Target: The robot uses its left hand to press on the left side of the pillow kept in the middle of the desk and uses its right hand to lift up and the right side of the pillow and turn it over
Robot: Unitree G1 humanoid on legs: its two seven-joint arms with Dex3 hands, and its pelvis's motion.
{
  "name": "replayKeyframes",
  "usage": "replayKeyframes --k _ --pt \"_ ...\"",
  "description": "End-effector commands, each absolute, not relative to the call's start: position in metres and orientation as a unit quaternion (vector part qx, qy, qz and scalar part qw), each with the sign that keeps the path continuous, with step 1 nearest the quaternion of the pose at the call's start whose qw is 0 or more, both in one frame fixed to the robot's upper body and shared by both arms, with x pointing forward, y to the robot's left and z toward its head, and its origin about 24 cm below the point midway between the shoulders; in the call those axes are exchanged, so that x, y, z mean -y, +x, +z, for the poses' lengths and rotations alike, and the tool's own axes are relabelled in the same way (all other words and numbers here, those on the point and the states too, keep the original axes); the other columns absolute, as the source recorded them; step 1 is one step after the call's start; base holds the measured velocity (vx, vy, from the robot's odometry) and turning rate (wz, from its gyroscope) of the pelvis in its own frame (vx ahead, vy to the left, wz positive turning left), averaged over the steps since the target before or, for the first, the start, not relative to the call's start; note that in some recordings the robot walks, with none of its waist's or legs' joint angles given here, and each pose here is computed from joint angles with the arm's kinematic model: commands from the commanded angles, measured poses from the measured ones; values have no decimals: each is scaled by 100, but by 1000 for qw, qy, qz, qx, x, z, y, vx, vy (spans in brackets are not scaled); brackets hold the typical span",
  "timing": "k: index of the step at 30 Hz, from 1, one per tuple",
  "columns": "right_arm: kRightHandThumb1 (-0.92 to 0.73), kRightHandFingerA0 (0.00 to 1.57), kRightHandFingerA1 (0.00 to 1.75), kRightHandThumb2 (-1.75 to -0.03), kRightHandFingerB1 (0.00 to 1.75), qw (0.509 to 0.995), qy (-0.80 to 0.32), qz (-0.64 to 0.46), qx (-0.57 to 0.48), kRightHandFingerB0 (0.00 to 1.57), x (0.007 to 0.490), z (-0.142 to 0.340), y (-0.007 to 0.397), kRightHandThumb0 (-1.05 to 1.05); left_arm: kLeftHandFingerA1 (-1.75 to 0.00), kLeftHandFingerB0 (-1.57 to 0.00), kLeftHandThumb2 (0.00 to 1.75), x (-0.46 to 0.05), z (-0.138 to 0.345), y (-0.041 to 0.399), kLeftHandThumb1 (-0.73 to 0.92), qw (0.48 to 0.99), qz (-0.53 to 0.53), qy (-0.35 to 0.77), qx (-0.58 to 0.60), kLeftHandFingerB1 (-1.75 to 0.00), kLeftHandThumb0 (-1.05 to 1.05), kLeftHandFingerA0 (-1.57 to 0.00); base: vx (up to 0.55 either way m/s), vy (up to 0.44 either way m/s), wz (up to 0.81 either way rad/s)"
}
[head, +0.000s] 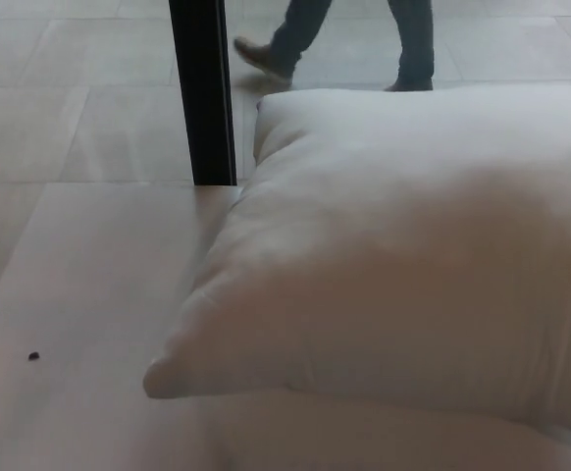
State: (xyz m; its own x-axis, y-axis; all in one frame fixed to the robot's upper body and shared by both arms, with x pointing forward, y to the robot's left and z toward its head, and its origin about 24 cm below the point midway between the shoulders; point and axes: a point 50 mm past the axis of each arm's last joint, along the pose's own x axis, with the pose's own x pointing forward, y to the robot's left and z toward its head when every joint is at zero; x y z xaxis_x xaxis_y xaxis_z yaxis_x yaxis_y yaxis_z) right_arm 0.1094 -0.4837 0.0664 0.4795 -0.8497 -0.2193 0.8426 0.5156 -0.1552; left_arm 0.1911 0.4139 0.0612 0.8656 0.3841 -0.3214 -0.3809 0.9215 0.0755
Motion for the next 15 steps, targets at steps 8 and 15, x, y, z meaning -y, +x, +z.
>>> replayKeyframes --k 8,15 --pt "-85 35 62 -67 57 967 12 -246 61 18 400 196 246 -105 -52 -6 113 -319 228 295 74 997 47 -39 39 -19 -90 -3 0 0 0" --pt "-92 20 44 -69 23 986 34 -162 16 4 356 183 278 -102 -56 0 109 -276 189 319 70 999 -34 -17 -35 -18 -88 -15 0 0 0"
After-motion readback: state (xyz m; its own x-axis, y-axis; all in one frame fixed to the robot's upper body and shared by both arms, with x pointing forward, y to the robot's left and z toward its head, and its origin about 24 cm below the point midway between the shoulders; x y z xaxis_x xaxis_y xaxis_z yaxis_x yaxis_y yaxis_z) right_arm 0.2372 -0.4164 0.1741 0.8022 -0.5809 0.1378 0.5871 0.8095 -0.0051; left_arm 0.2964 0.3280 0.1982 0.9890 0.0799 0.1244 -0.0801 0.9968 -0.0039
